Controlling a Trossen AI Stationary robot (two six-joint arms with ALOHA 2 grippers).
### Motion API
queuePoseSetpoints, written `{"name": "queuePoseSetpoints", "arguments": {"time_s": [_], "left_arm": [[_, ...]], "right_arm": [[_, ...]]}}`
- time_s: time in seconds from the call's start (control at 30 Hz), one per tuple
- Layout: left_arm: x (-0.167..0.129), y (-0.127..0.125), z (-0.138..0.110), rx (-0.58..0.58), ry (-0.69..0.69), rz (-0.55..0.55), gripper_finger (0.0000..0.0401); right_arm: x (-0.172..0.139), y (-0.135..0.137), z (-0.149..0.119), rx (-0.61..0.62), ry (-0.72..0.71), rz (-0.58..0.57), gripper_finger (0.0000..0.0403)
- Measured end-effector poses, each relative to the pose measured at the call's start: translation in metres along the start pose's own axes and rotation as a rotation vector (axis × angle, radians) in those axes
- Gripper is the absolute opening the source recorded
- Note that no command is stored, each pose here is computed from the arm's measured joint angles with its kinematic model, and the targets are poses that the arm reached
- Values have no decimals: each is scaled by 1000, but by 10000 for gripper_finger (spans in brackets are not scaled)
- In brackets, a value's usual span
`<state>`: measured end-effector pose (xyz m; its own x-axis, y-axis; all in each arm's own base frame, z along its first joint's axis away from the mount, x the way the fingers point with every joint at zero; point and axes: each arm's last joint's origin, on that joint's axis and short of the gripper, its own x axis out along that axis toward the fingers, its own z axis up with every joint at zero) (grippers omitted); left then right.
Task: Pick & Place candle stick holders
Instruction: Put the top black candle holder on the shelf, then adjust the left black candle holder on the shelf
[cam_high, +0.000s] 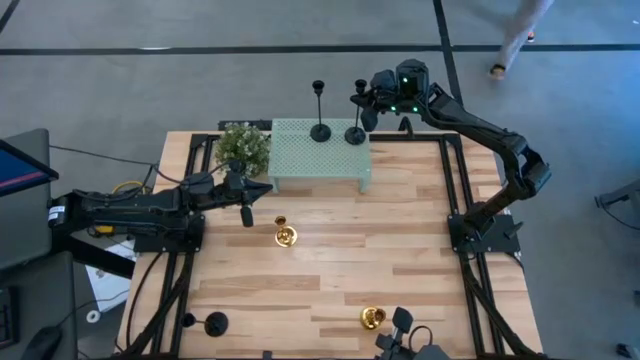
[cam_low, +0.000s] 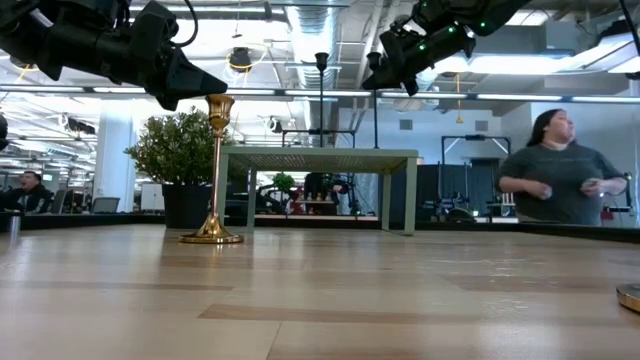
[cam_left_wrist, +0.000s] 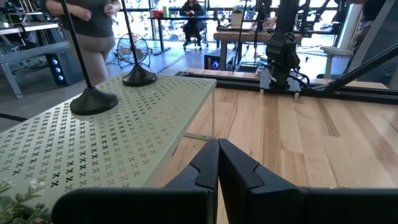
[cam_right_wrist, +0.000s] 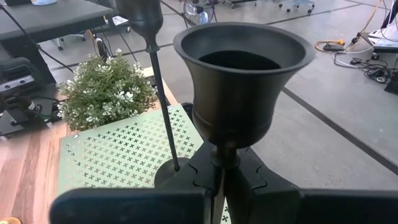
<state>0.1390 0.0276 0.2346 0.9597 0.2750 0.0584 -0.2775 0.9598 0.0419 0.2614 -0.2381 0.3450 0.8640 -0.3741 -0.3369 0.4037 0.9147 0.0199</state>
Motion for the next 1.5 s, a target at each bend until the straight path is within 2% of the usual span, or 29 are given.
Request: {"name": "queuePoseSetpoints", "arguments": {"time_s": [0.27, 0.73, 0.9, 1.17, 1.5], "left_arm": [[0, 0, 0, 0, 0, 0, 8], [0, 0, 0, 0, 0, 0, 8], [0, 0, 0, 0, 0, 0, 8], [0, 0, 0, 0, 0, 0, 8], [0, 0, 0, 0, 0, 0, 8]], "right_arm": [[0, -1, 0, -1, 0, -20, 33], [-2, 0, 1, -2, -2, -22, 150], [-12, 3, 8, -13, -33, -26, 178], [-44, 15, 20, -9, -40, -19, 188], [-90, 46, 29, 8, -18, 39, 162]]}}
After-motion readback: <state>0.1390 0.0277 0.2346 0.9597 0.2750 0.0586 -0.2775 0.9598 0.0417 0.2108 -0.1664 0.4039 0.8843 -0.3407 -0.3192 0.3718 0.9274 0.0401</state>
